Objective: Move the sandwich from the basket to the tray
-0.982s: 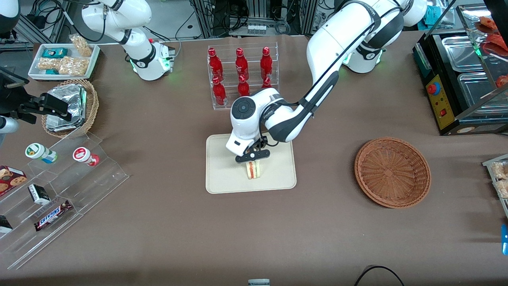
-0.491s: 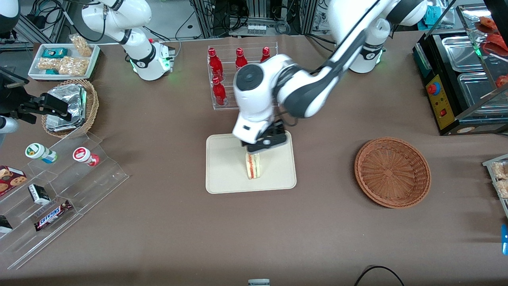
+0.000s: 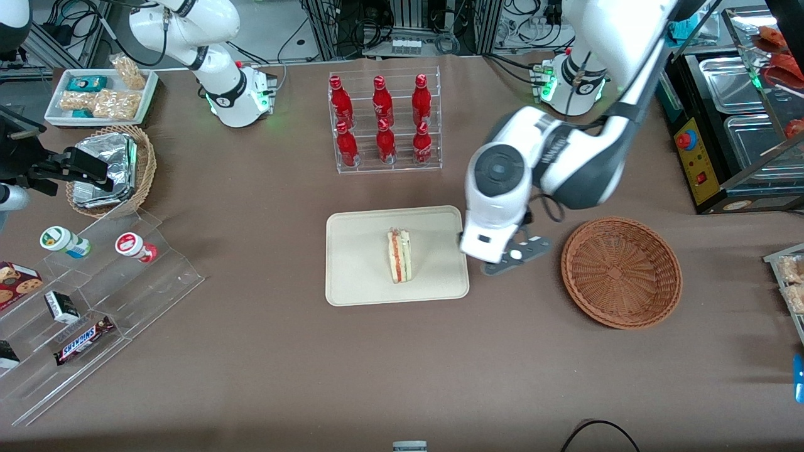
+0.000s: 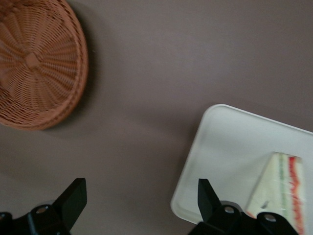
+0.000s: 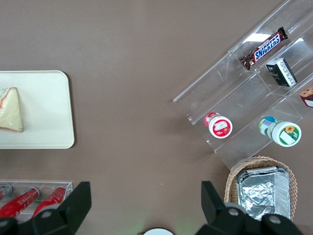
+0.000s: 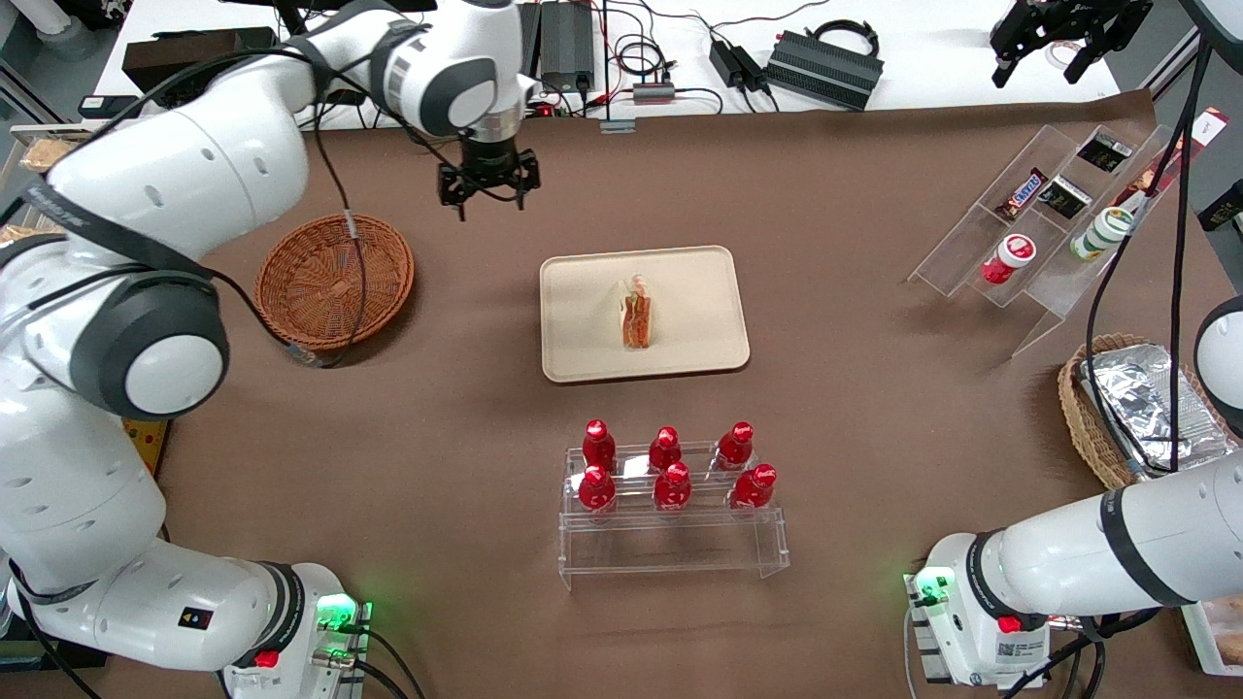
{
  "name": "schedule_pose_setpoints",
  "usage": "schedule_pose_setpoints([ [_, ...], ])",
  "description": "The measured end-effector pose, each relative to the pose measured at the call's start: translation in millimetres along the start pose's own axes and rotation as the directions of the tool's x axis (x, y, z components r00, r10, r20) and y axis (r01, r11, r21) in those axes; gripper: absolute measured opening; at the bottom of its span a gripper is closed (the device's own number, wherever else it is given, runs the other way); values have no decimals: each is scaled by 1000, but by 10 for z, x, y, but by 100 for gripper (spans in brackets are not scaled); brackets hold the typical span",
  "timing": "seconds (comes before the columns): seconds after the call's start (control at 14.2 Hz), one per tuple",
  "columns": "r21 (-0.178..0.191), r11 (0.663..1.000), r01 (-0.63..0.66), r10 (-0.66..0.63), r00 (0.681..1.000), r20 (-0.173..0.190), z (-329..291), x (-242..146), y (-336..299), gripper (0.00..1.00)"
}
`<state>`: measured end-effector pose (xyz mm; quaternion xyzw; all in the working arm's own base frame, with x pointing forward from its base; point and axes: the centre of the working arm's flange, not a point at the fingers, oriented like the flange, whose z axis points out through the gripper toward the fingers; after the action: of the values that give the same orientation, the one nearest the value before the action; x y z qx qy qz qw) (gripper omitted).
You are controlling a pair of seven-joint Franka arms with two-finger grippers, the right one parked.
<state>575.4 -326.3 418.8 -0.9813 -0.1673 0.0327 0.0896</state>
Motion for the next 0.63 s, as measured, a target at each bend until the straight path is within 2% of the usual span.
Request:
schedule_pose_setpoints([
  [0.21, 10, 997, -82, 82, 997, 8, -142, 131, -621, 100],
  [0.42, -13, 984, -180, 181, 983, 38, -336, 172, -1213, 100],
  [0.63, -39, 954, -296, 298, 952, 71, -530, 190, -1755, 100],
])
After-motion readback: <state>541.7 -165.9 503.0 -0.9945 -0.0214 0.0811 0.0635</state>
